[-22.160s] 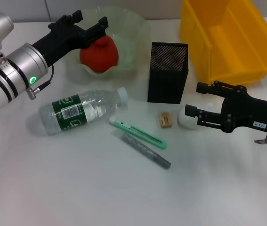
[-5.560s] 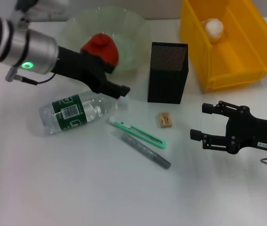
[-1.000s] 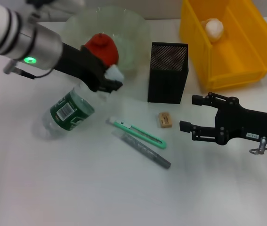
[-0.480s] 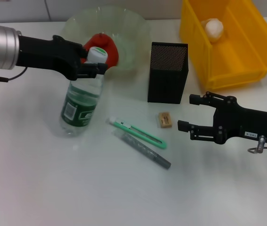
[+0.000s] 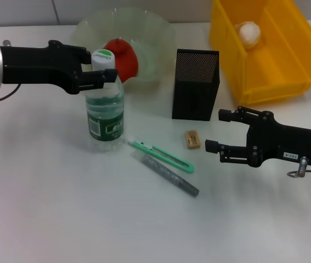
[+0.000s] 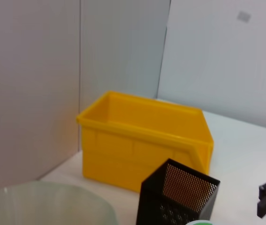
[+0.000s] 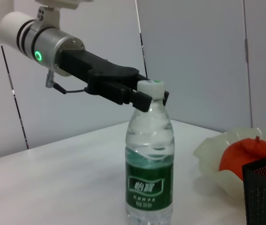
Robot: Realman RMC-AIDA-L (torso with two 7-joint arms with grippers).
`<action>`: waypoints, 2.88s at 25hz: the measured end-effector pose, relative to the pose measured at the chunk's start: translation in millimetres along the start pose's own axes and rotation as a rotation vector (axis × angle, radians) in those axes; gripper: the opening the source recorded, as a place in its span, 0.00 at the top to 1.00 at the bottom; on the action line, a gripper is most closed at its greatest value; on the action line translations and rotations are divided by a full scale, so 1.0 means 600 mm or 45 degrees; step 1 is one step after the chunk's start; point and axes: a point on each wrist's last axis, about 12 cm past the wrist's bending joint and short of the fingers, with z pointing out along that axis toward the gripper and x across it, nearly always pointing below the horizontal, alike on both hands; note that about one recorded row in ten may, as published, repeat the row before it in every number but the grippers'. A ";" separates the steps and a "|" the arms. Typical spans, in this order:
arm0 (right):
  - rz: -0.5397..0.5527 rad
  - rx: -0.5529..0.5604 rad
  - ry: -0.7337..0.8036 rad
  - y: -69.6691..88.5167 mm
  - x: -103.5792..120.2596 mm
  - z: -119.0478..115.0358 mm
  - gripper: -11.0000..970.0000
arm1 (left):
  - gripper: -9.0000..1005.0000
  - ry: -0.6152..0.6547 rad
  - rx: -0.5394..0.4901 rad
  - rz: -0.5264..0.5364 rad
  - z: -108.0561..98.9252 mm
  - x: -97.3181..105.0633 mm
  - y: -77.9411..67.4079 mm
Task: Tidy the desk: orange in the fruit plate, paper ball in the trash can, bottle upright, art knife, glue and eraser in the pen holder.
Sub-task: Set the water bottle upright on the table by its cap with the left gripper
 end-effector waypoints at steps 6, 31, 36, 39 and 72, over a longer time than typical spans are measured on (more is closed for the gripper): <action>0.008 0.004 0.002 0.002 0.003 -0.002 0.14 | 0.55 -0.119 -0.040 -0.006 -0.021 0.020 0.001; 0.020 0.015 0.000 0.004 0.009 -0.004 0.14 | 0.54 -0.538 -0.089 0.021 0.013 0.096 -0.022; 0.011 0.018 0.004 0.002 0.008 -0.004 0.14 | 0.54 -0.570 -0.094 0.000 0.017 0.100 -0.025; 0.010 0.018 0.005 0.002 0.008 -0.004 0.14 | 0.54 -0.575 -0.097 -0.006 0.017 0.101 -0.024; 0.017 0.024 0.004 0.003 0.010 -0.005 0.14 | 0.54 -0.550 -0.421 -0.059 0.020 0.151 -0.001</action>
